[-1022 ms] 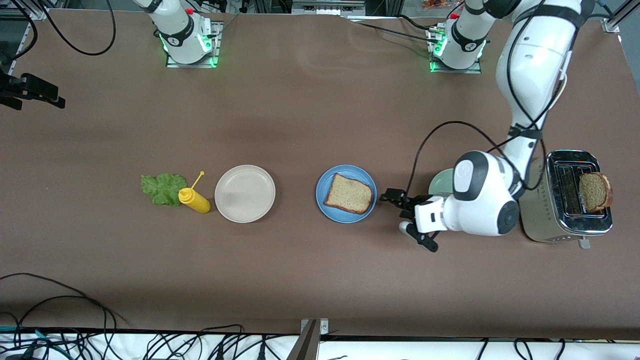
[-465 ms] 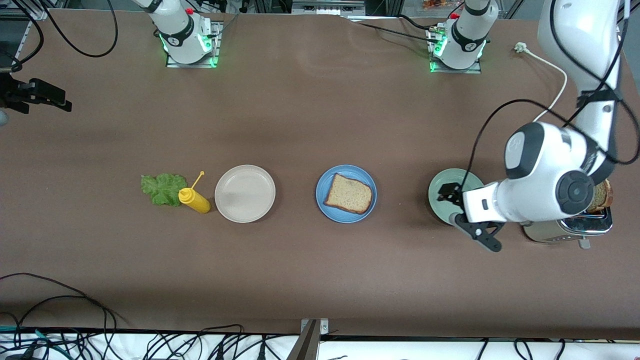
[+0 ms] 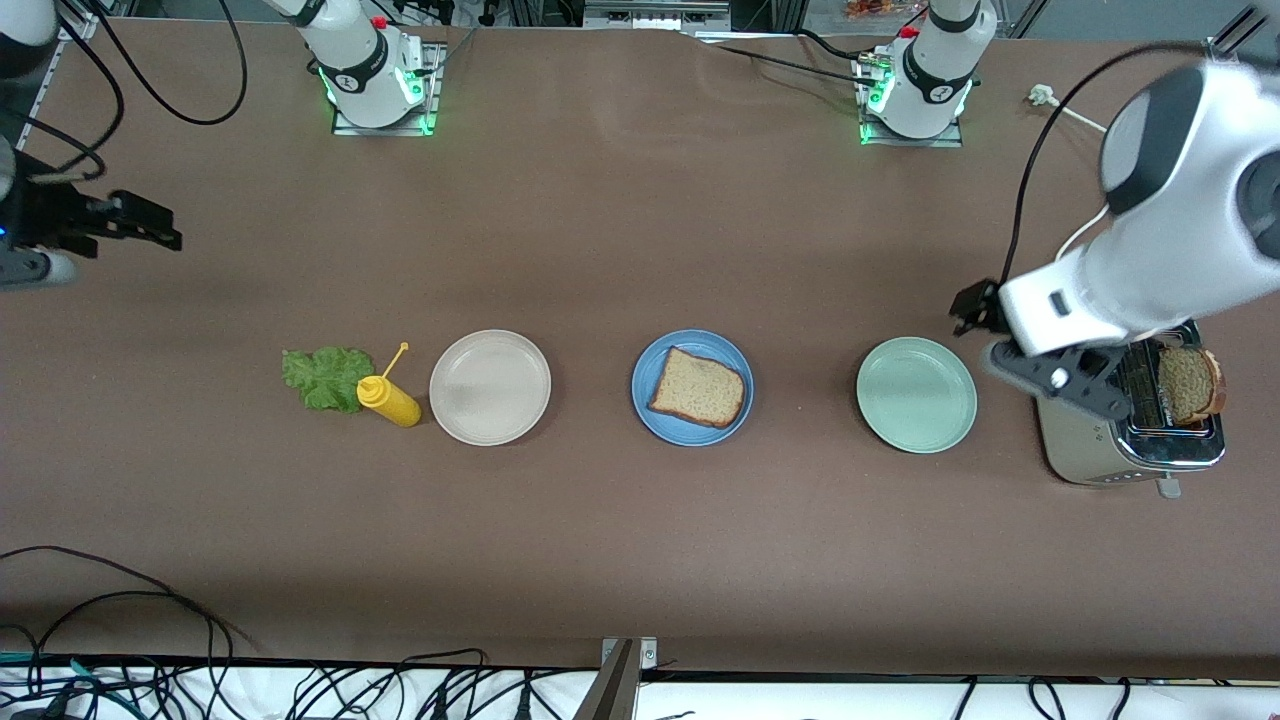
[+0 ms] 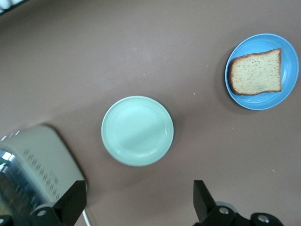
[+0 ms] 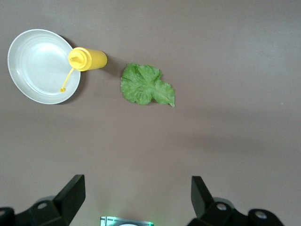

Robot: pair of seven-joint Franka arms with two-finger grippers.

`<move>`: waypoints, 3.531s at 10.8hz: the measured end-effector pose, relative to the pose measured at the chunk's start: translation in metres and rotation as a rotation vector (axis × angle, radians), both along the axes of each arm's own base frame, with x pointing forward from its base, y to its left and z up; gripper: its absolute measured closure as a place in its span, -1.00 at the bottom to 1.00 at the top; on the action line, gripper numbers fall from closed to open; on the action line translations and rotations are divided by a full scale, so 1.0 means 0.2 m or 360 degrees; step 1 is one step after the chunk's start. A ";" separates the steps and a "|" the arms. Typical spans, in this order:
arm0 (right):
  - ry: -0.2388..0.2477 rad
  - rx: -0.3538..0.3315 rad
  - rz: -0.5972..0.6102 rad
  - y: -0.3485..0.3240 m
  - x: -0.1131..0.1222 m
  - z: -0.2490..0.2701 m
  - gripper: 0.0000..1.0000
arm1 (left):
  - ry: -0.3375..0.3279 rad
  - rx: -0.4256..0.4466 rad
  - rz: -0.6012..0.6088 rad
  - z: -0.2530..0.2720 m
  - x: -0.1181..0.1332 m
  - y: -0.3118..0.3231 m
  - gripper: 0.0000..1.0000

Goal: Make sandwich in blue plate with both arms
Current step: 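Raise the left gripper back while the right gripper reaches toward the lettuce, then grasp the green lettuce leaf with the right gripper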

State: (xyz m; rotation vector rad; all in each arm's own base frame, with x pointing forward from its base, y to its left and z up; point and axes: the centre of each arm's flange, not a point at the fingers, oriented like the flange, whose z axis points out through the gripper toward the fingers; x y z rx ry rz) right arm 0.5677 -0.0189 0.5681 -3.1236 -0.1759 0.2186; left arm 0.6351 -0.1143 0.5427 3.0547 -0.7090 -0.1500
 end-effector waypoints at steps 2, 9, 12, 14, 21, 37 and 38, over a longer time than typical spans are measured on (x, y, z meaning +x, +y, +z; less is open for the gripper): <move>0.0033 -0.0017 0.0018 0.04 0.08 -0.14 -1.00 | -0.0058 0.0024 0.0077 0.25 -0.13 0.03 -1.00; 0.0010 0.0003 0.0001 0.05 0.20 -0.34 -1.00 | -0.0003 0.0084 0.0209 0.30 -0.40 0.23 -1.00; 0.0073 0.0055 -0.0035 -0.05 0.22 -0.48 -1.00 | -0.0017 0.0054 0.0282 0.35 -0.52 0.24 -1.00; 0.0141 0.0063 -0.0042 -0.06 0.24 -0.63 -1.00 | 0.0003 0.0019 0.0306 0.32 -0.52 0.27 -1.00; -0.0051 0.0045 -0.0012 0.01 0.27 -1.29 -1.00 | 0.0009 0.0014 0.0301 0.30 -0.52 0.25 -1.00; -0.0269 0.0060 0.0199 0.13 0.03 -1.96 -0.75 | 0.0011 0.0014 0.0311 0.30 -0.51 0.26 -1.00; -0.0276 0.0060 0.0228 0.12 0.04 -1.95 -0.44 | 0.0011 0.0014 0.0311 0.30 -0.51 0.26 -1.00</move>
